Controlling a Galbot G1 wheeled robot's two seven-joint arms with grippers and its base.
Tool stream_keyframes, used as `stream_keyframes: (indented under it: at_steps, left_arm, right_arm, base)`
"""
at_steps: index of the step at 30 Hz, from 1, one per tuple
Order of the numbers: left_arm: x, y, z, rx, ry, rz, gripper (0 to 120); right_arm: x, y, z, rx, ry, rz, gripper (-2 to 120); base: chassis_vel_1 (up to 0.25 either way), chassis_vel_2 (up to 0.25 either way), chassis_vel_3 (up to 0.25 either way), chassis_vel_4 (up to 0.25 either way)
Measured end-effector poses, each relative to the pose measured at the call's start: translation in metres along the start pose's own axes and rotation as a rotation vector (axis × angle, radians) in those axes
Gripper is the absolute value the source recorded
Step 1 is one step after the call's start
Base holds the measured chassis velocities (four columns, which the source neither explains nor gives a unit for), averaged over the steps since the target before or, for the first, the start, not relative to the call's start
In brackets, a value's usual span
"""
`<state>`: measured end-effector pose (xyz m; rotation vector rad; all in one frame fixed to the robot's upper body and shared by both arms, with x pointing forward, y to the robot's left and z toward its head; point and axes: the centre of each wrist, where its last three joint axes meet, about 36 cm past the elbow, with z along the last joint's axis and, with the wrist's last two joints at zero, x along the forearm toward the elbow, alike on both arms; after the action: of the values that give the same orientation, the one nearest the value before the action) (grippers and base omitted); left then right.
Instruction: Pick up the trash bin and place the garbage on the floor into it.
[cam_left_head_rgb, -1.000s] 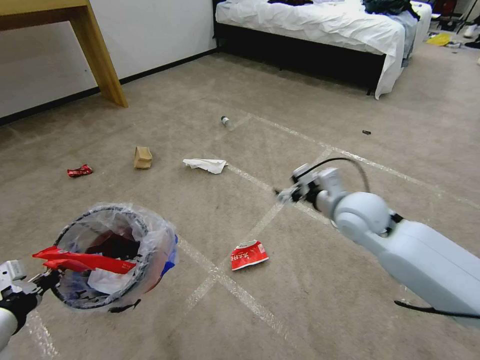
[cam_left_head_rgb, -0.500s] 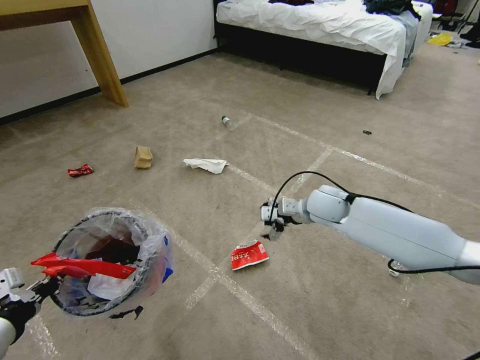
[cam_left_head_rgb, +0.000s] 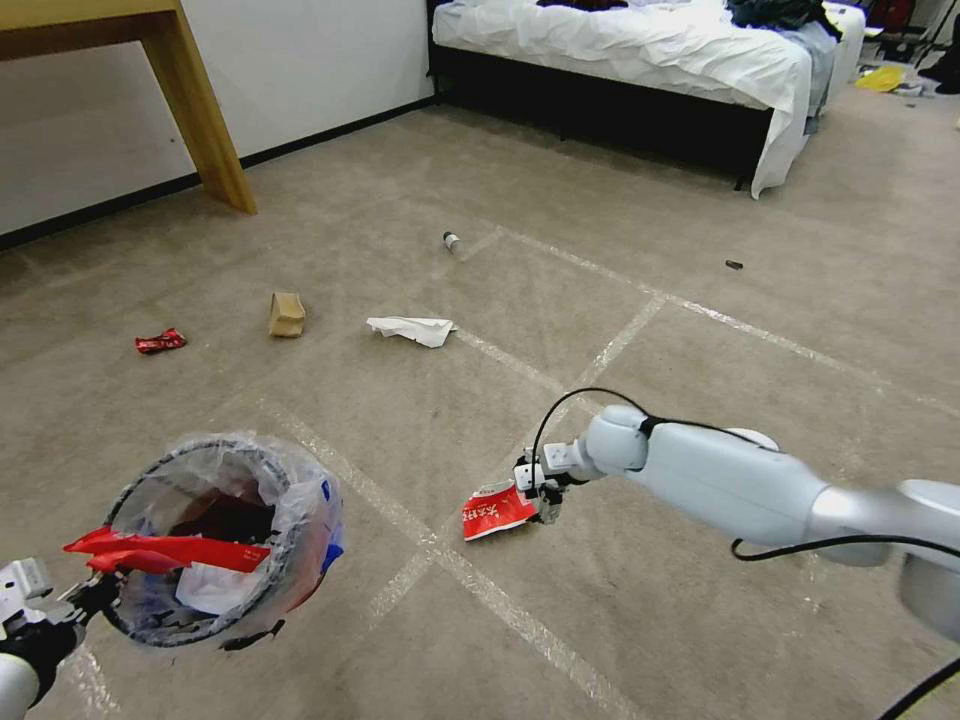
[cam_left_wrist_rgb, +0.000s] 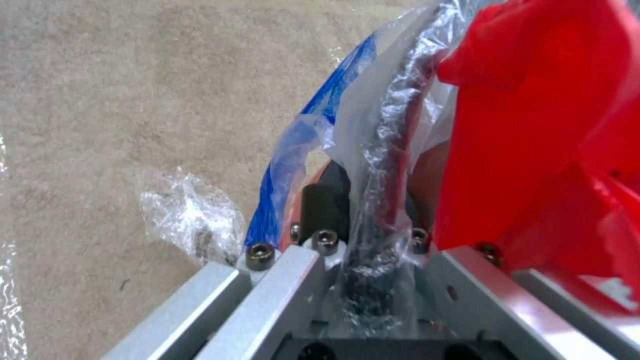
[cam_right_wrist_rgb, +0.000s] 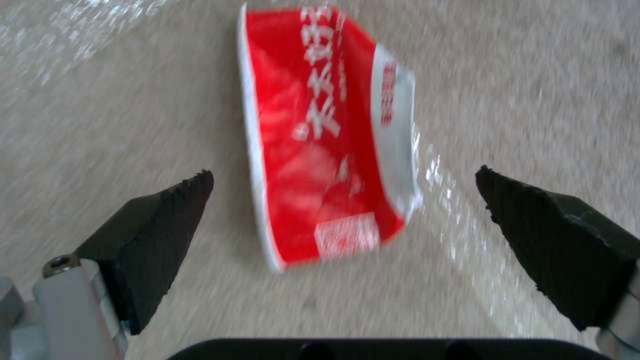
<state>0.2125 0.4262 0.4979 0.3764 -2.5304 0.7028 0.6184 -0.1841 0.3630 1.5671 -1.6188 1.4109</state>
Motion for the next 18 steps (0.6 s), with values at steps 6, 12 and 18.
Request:
stream_keyframes:
  at_steps: [6,12,18]
  left_arm:
    - [0.001,0.001,0.001,0.004,0.002,-0.005,1]
    - [0.003,0.001,0.005,0.008,0.003,-0.011,1]
    - [0.006,0.002,0.009,0.009,0.006,-0.014,1]
  right_arm:
    - [-0.017,-0.004,-0.007,0.011,-0.032,0.01,99]
    - [-0.047,-0.008,-0.016,0.037,-0.095,0.042,99]
    - [-0.054,-0.011,-0.014,0.065,-0.081,0.053,99]
  base:
    - [0.0,0.0,0.0,0.0]
    - [0.0,0.0,0.0,0.0]
    - [0.0,0.0,0.0,0.0]
